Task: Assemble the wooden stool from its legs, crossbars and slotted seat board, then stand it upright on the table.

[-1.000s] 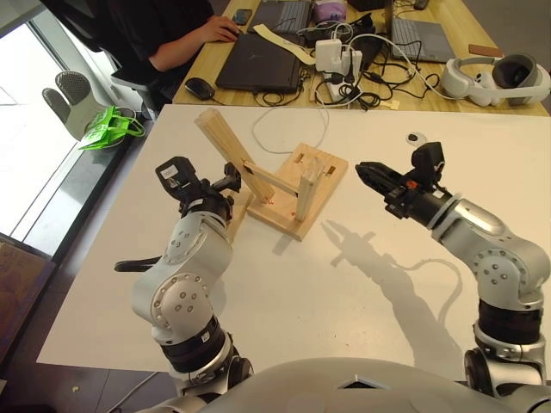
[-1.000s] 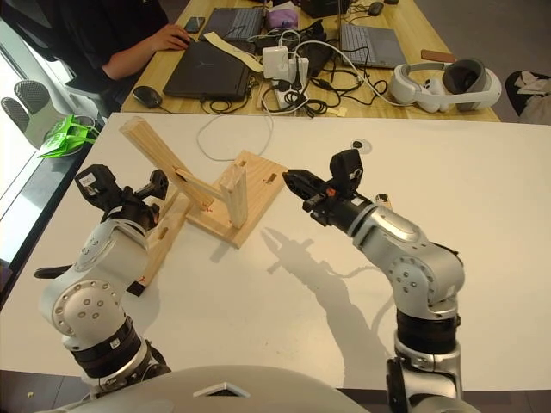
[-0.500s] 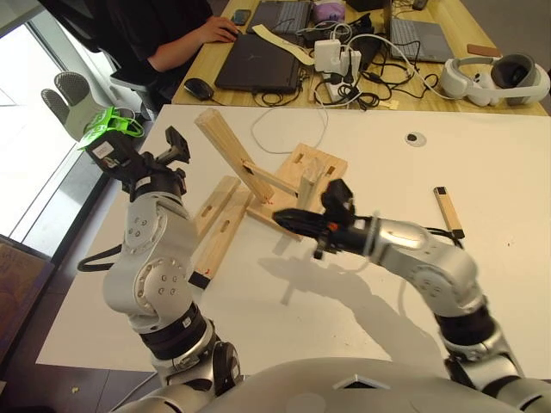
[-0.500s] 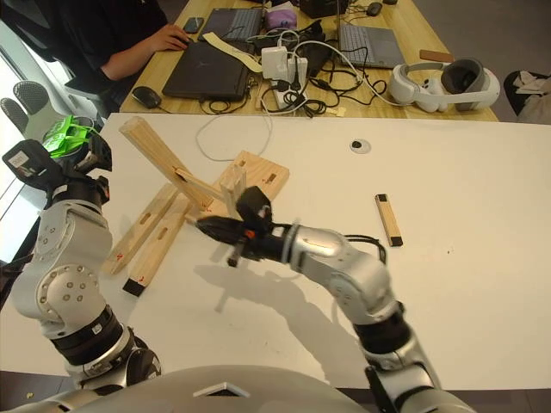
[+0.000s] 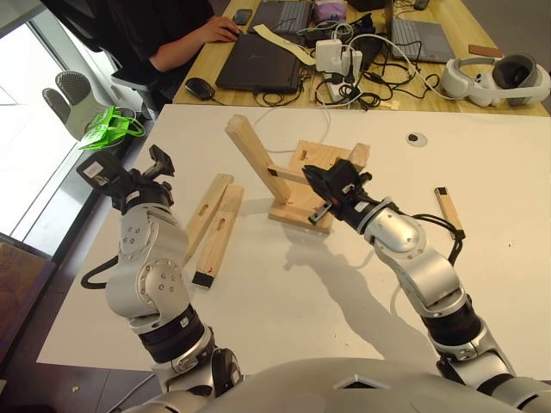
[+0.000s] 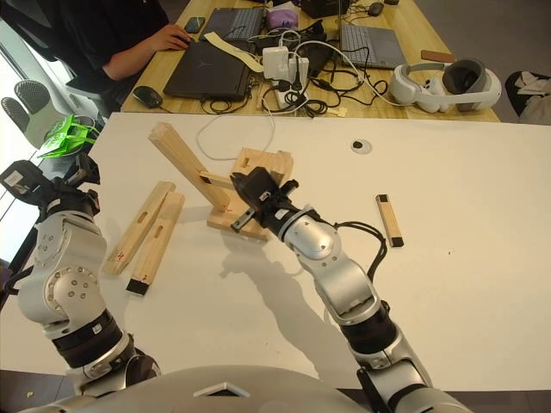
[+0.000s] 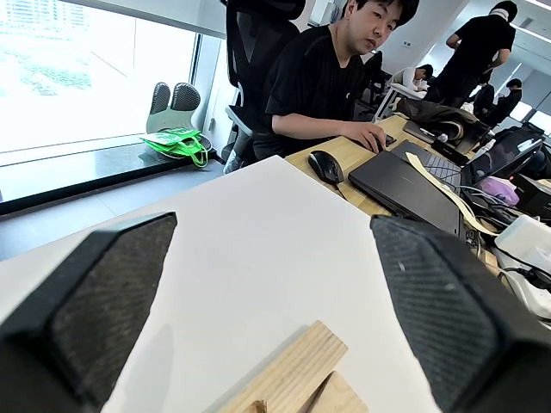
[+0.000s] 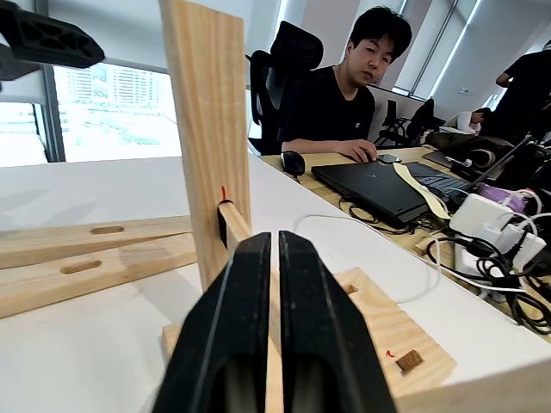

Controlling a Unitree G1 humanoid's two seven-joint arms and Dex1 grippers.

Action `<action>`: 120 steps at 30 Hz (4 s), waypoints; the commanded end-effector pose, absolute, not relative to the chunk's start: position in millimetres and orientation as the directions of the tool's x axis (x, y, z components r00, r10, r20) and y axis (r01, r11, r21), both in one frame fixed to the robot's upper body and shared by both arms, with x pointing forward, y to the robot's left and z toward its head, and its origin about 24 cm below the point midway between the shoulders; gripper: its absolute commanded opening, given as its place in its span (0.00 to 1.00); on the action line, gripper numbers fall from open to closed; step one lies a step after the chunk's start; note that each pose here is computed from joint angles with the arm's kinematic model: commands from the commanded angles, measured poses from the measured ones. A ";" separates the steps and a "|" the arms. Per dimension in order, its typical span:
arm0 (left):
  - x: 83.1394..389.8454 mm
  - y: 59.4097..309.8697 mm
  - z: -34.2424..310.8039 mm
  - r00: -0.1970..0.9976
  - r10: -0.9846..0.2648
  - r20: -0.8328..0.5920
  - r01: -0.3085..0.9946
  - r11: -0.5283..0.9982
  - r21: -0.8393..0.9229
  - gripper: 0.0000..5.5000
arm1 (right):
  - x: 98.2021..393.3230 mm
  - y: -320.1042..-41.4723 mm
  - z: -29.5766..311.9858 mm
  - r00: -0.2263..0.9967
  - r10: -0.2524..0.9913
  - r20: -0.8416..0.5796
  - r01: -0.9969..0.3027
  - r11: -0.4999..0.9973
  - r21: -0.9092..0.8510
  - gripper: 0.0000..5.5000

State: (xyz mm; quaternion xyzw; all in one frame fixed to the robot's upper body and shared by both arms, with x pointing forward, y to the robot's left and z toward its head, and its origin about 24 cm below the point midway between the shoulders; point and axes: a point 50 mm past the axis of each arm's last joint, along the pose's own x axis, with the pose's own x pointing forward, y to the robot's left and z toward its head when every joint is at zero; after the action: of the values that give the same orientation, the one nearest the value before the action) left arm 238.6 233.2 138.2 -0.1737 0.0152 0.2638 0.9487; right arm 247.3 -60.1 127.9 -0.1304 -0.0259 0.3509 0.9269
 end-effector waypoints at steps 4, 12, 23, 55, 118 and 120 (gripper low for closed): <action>233.0 224.8 130.6 0.859 0.488 -0.155 -0.510 0.796 -0.325 0.76 | 249.8 -91.5 134.5 0.792 0.608 -0.052 -0.589 0.740 -0.326 0.03; 254.8 185.2 96.4 0.918 0.183 -0.351 -0.216 0.975 -0.055 0.76 | 257.6 -116.0 239.1 0.763 0.255 0.595 -0.204 0.967 -0.153 0.03; 281.2 199.3 108.1 0.950 0.181 -0.256 -0.175 0.983 0.045 0.76 | 260.0 -186.0 103.8 0.930 -0.215 -0.299 0.284 0.935 0.210 0.03; 274.8 120.3 125.8 0.963 -0.180 -0.198 0.166 0.982 -0.084 0.20 | 250.1 -119.0 113.1 0.954 0.196 -0.227 -0.128 0.951 0.282 0.02; 264.2 146.1 144.4 0.980 -0.076 -0.182 0.064 0.995 -0.072 0.20 | 285.6 -114.2 131.7 0.849 0.519 -0.098 -0.517 0.777 -0.360 0.02; 264.4 146.9 144.3 0.981 -0.075 -0.181 0.064 0.996 -0.067 0.20 | 289.3 -115.2 129.1 0.886 0.454 -0.092 -0.451 0.801 -0.394 0.02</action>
State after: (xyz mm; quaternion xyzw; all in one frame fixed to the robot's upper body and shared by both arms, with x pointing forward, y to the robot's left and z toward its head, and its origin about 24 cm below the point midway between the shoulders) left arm 261.7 147.3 143.3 -0.0368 0.0933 -0.0320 0.9944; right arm 283.0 -112.2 131.5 -0.1903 -0.0071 0.2837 0.9398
